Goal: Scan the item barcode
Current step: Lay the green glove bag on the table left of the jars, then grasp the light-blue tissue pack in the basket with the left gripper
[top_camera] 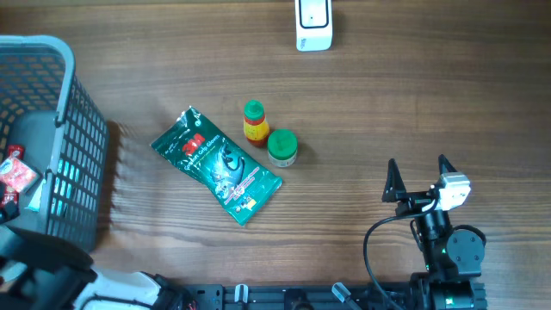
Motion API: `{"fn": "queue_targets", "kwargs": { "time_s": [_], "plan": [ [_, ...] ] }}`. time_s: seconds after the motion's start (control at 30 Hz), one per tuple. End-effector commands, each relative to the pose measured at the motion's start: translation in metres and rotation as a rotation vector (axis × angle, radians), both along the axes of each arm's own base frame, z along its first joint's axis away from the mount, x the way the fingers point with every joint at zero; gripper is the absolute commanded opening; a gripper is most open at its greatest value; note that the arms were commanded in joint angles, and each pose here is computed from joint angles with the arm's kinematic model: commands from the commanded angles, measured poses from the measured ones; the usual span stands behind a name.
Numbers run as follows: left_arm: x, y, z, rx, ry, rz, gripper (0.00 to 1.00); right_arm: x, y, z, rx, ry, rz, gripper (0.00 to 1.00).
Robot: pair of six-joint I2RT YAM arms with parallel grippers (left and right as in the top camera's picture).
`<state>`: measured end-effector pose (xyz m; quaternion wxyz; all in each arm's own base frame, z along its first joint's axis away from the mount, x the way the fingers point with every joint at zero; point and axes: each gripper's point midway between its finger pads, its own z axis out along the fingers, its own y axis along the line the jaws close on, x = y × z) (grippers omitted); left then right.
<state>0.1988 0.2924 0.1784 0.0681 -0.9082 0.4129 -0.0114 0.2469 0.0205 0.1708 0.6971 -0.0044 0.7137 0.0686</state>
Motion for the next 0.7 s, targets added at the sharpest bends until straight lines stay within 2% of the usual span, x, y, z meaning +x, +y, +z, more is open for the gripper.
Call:
{"fn": "queue_targets", "kwargs": {
  "time_s": [0.0, 0.17, 0.3, 0.47, 0.67],
  "plan": [
    [0.011, 0.002, -0.033, -0.059, 0.055, 0.041, 1.0, 0.0, -0.001, 0.0, 0.017, -0.001, -0.006, 1.0],
    [0.027, -0.002, -0.076, -0.076, 0.206, -0.034, 1.0, 0.0, -0.001, 0.0, 0.017, -0.001, -0.007, 1.0],
    [0.04, -0.013, -0.101, -0.092, 0.274, -0.01, 1.0, 0.0, -0.001, 0.0, 0.017, -0.001, -0.007, 1.0],
    [0.032, -0.011, -0.115, -0.033, 0.365, 0.064, 1.0, 0.0, -0.001, 0.0, 0.017, -0.001, -0.006, 1.0],
    [0.019, -0.026, -0.171, -0.051, 0.373, 0.066, 1.0, 0.0, -0.001, 0.0, 0.017, -0.001, -0.007, 1.0]
  ]
}}
